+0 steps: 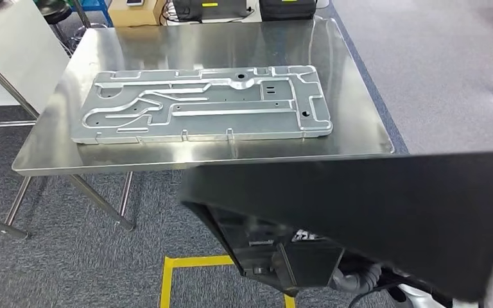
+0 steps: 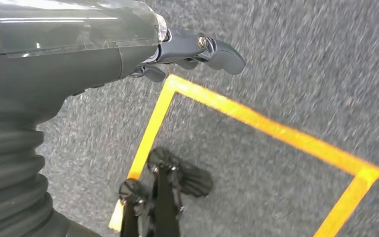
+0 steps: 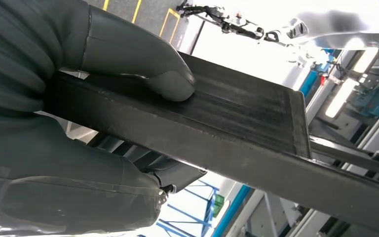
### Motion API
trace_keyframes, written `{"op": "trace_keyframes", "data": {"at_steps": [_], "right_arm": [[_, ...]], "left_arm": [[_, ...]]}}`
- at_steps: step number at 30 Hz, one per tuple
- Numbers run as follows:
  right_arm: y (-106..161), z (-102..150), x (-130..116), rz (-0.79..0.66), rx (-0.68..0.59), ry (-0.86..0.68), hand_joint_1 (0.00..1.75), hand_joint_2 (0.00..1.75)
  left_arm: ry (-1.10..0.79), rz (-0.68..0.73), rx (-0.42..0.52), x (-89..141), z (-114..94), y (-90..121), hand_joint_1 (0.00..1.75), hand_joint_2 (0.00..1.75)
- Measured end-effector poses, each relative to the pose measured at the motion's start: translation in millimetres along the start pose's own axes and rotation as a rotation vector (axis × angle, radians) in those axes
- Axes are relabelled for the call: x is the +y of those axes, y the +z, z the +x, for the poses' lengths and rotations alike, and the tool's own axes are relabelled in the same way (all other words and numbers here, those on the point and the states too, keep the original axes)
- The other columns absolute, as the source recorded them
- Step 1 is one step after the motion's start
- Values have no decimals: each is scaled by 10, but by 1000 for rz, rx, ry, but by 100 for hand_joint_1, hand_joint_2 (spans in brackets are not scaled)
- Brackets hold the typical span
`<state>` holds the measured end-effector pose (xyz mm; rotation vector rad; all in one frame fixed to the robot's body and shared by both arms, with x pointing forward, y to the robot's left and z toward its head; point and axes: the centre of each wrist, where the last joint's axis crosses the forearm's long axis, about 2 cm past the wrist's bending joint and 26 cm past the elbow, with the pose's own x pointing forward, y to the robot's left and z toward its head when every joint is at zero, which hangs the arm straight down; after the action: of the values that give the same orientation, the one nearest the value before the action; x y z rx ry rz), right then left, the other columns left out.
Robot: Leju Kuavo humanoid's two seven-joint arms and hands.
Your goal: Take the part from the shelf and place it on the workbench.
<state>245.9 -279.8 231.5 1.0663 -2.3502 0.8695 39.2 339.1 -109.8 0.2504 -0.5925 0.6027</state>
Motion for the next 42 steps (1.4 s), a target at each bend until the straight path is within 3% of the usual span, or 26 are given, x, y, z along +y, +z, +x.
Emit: {"op": "trace_keyframes", "data": {"at_steps": [18,42], "right_arm": [[-198,20,-138,-35,-91,27,175,175],[-149,17,-55,-51,-74,35,175,175]], "left_arm": [[3,27,-7,27,61,-33,0,175],[-21,15,-1,41,29,-17,0,175]]}}
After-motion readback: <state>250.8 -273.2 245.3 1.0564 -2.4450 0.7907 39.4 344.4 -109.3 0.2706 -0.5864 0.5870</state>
